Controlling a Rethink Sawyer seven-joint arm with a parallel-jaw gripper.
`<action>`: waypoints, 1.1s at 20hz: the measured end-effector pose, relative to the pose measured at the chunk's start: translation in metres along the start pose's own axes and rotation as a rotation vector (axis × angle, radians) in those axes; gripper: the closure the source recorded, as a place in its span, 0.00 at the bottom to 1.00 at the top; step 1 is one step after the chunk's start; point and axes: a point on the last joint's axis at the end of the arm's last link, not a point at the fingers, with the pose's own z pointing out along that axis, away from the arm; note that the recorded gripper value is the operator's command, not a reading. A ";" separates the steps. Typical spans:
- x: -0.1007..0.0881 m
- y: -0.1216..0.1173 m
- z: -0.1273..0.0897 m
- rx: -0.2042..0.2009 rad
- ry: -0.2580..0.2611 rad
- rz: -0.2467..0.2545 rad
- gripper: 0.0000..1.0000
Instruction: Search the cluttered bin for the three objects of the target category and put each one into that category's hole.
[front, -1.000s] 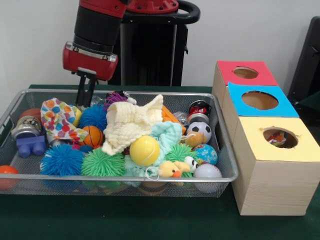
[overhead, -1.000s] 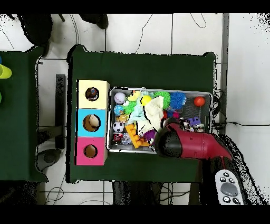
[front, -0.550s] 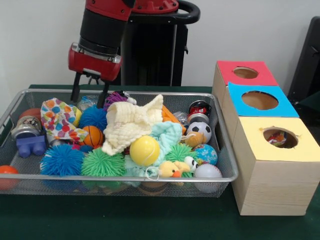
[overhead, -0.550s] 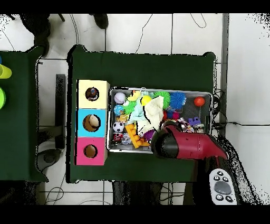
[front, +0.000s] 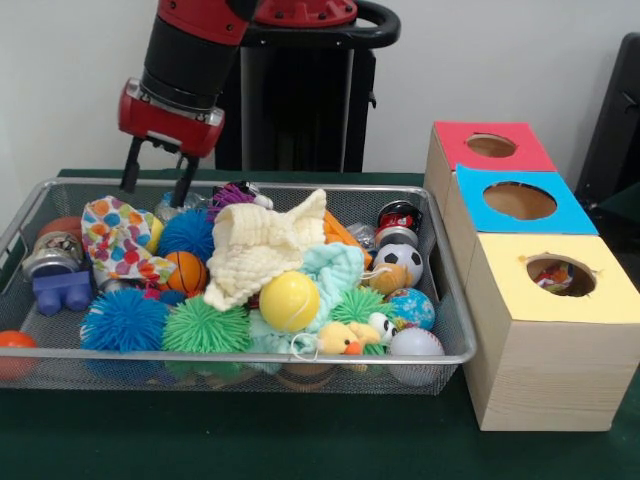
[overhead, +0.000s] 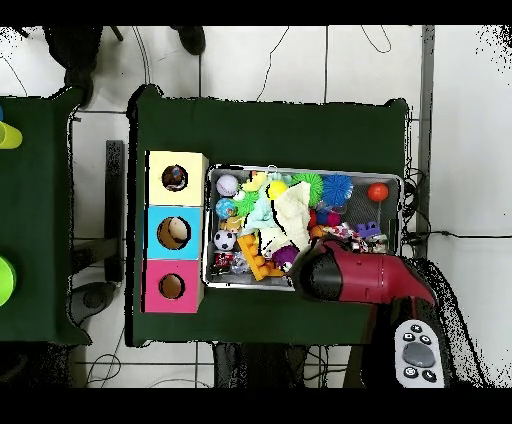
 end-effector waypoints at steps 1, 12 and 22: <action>0.000 -0.002 0.000 0.005 0.003 0.000 0.00; 0.015 -0.031 0.032 0.060 0.032 -0.016 0.00; 0.040 -0.032 0.088 0.029 -0.039 -0.003 0.00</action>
